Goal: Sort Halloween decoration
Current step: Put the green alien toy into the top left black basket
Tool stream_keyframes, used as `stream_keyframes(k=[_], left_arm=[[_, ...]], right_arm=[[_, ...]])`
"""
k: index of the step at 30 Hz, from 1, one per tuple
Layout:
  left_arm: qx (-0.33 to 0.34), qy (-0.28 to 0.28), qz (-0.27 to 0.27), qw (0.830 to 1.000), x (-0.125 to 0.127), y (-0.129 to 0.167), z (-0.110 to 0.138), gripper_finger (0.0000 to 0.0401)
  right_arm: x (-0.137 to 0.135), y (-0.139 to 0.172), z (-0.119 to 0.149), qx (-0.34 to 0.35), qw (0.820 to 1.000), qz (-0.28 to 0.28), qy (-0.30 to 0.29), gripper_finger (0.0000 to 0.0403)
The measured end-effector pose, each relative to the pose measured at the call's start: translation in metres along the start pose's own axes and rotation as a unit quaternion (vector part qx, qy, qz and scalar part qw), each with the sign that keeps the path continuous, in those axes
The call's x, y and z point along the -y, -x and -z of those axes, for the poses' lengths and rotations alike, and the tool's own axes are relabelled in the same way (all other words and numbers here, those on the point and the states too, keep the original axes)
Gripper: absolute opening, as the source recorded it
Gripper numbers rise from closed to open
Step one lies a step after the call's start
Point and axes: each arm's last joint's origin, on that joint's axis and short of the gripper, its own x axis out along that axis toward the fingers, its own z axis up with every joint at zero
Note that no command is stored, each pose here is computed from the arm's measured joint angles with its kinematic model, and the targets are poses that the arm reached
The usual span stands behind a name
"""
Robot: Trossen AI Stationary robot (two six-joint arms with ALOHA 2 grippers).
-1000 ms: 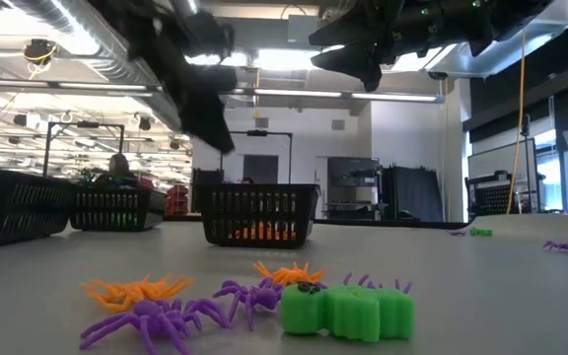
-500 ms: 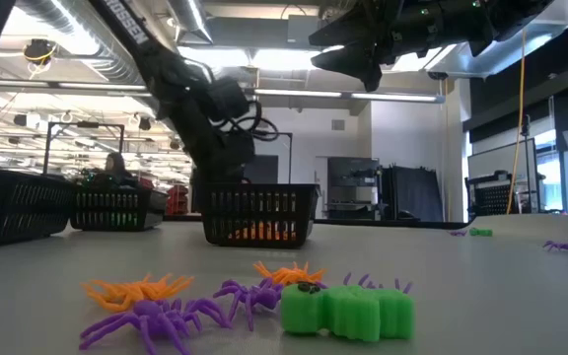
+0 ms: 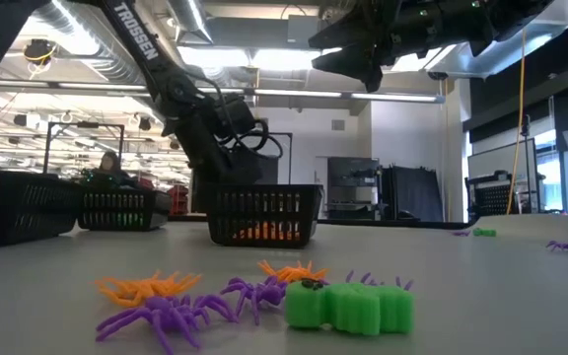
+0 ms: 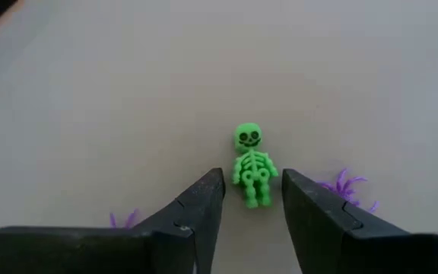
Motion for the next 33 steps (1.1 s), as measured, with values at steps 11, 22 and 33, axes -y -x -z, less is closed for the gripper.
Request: stream_keyframes(k=[11,22,33], left_arm=[[0.007,-0.053,-0.012,0.998,0.013,0.004,-0.009,0.0008],[-0.027,-0.111,-0.077,0.991,0.022,0.107,-0.035,0.0001],[-0.018,-0.082,-0.087,0.993,0.029,0.265,0.027,0.0000]], right_arm=[[0.000,0.000,0.001,-0.003,1.000,0.000,0.000,0.0198],[0.000,0.000,0.003,-0.017,1.000,0.001,-0.001,0.0198],[0.000,0.000,0.003,-0.013,1.000,-0.002,-0.015,0.0198]])
